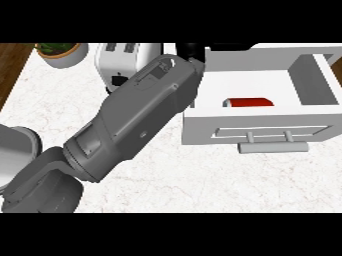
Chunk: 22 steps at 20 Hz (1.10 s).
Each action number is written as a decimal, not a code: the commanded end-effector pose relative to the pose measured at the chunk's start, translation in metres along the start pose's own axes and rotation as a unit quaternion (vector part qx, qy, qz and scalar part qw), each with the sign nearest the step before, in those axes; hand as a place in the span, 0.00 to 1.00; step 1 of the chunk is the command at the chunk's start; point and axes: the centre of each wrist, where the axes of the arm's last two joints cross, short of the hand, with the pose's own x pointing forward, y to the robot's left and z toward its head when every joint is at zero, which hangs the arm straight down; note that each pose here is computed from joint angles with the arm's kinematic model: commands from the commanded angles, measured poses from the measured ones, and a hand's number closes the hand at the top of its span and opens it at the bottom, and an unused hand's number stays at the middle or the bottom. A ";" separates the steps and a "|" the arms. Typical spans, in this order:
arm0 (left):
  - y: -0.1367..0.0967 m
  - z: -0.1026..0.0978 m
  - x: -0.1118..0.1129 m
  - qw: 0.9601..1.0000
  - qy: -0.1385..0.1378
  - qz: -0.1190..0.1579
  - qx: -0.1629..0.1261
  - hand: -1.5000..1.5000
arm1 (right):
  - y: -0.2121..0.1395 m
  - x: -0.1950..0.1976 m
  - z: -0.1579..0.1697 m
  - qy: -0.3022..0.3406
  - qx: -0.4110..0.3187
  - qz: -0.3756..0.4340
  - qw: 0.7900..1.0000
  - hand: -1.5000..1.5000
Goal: Pick up the can, place it into the drawer and close the drawer
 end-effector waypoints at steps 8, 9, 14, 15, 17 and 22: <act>0.006 0.001 -0.009 1.000 0.013 -0.005 0.003 0.00 | 0.068 -0.020 -0.083 -0.019 0.029 0.122 0.992 0.00; -0.005 0.004 0.007 1.000 0.018 -0.007 0.000 0.00 | 0.082 -0.020 -0.081 -0.024 0.030 0.136 0.990 0.00; 0.023 -0.008 0.007 1.000 0.021 -0.007 0.006 0.00 | 0.099 -0.042 -0.113 -0.026 0.076 0.201 0.976 0.00; 0.022 -0.013 0.020 1.000 0.012 -0.010 0.018 0.00 | 0.113 -0.040 -0.123 -0.032 0.078 0.206 0.975 0.00; 0.026 -0.009 0.021 1.000 0.016 -0.006 0.019 0.00 | 0.123 -0.041 -0.129 -0.031 0.091 0.230 0.968 0.00; 0.032 -0.014 0.043 1.000 0.012 -0.016 0.016 0.00 | 0.133 -0.071 -0.167 -0.010 0.123 0.310 0.943 0.00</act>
